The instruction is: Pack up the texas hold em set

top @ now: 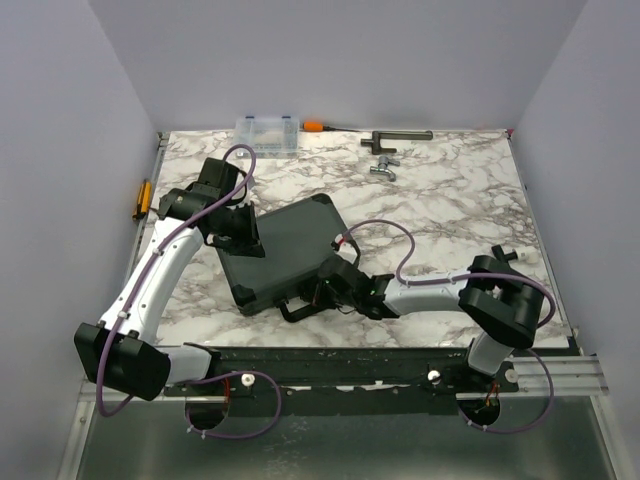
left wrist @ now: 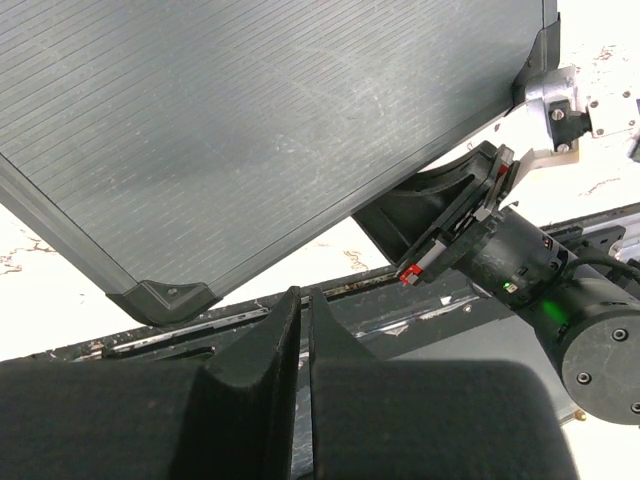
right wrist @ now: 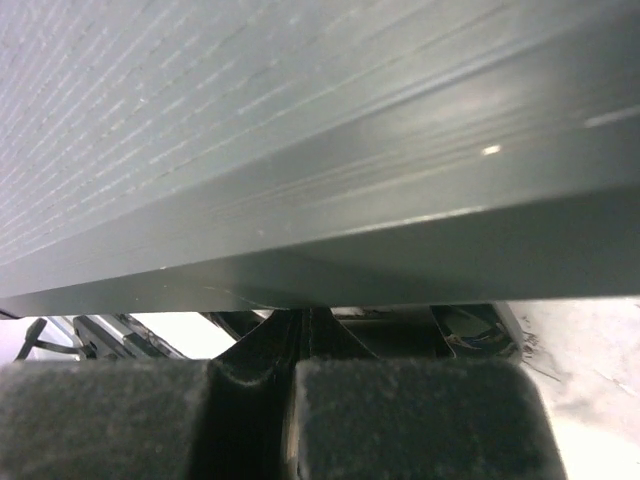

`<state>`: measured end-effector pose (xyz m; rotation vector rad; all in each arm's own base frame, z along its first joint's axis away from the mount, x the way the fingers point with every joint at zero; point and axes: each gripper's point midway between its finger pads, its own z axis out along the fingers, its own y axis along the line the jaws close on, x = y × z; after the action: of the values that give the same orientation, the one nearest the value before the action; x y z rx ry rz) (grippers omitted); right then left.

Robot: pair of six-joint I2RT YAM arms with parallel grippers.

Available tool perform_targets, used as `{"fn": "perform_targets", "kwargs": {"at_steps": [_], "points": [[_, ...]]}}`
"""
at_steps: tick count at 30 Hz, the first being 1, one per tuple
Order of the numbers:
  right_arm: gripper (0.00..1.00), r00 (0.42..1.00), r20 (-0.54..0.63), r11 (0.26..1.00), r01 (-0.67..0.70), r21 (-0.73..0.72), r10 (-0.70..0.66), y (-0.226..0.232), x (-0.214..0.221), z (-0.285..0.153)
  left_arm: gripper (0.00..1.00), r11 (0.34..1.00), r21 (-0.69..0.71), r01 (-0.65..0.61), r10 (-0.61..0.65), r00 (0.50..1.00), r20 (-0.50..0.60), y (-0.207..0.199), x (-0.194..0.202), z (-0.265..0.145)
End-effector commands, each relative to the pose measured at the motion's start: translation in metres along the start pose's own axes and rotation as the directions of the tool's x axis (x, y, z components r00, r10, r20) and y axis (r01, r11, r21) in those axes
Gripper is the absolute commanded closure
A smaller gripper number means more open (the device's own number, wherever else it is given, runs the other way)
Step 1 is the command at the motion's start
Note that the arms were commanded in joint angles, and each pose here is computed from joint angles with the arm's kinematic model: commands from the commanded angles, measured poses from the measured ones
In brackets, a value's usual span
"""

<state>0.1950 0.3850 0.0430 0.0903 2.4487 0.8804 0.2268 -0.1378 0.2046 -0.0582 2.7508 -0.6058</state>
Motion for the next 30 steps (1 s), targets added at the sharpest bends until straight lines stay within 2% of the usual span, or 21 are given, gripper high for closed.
{"fn": "perform_targets", "kwargs": {"at_steps": [1,13,22,30], "points": [[0.99,0.999,-0.018,0.998,-0.032,0.047,0.033,-0.016,0.010,0.013,0.95,1.000,-0.001,-0.013,0.013,1.000,0.008,0.001,0.003,-0.001],[0.99,0.996,0.026,0.976,-0.090,0.200,0.086,-0.064,0.003,0.026,0.95,1.000,-0.009,-0.025,0.025,1.000,0.001,0.002,-0.001,0.001],[1.00,0.995,0.016,0.965,-0.099,0.241,0.098,-0.086,0.008,0.033,0.95,0.999,-0.013,-0.030,0.030,1.000,-0.011,0.001,-0.004,0.002],[0.99,0.995,0.007,0.912,-0.096,0.400,0.102,-0.111,0.012,0.024,0.95,1.000,-0.008,-0.026,0.026,1.000,-0.005,-0.003,-0.011,0.000]]}}
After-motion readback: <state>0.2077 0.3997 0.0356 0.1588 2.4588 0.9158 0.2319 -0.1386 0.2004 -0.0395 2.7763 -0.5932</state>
